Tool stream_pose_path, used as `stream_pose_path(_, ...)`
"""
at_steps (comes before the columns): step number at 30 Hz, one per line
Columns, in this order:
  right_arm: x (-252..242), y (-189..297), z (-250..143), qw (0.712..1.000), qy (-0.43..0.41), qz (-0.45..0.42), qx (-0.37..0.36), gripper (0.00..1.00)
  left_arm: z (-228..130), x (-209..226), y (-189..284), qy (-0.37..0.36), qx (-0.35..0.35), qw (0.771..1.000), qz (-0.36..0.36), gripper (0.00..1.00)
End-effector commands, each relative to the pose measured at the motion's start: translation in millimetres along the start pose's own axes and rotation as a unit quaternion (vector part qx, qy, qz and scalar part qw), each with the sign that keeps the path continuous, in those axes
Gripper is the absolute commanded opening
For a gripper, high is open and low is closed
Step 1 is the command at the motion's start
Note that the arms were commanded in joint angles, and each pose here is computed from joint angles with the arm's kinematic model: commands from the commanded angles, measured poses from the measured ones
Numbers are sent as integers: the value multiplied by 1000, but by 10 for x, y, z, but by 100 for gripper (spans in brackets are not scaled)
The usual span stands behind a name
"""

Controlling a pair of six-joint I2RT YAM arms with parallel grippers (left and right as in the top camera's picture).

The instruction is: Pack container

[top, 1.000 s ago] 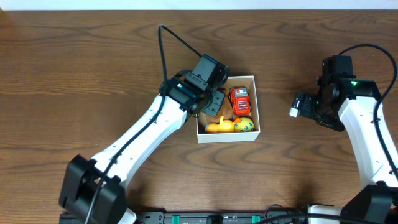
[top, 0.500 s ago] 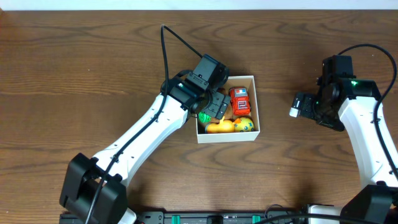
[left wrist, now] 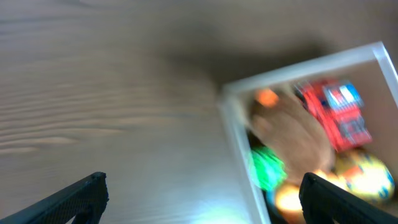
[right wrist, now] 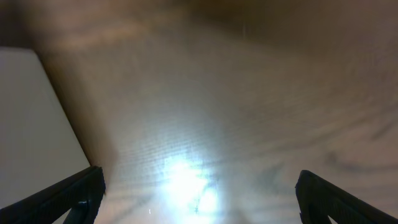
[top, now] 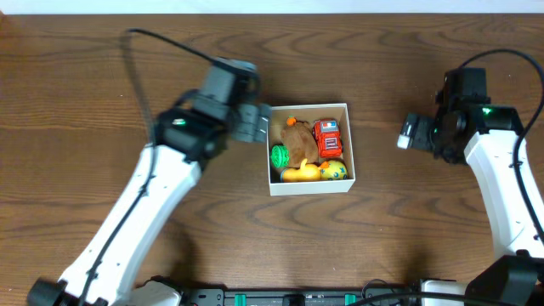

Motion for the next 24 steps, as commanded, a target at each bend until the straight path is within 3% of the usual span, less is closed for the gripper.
stream_pose_path(1, 99, 267, 322, 996, 48, -1, -71, 99, 103, 371, 94, 48, -22, 998, 38, 98)
stream_pose_path(9, 151, 375, 604, 987, 80, 4, -140, 99, 109, 801, 141, 80, -20, 994, 76, 98)
stream_pose_path(15, 106, 627, 436, 987, 77, 6, -142, 99, 64, 954, 417, 110, -39, 991, 60, 98)
stream_pose_path(19, 56, 1052, 321, 979, 41, 19, -198, 99, -16, 951, 770, 113, -84, 989, 51, 98)
stream_pose_path(24, -25, 1373, -18, 962, 30, 22, -270, 99, -371, 944, 1120, 115, -143, 982, 41, 98)
Point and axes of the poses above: each gripper's point midway between its finger pads, its own y axis back along the fingers, its own x axis along the line the jaws close on, z = x × y, the point moved 2 cm from there along y, back along the fingers, and after that the axes turned 4 degrees about y, right-handed, at the moved point
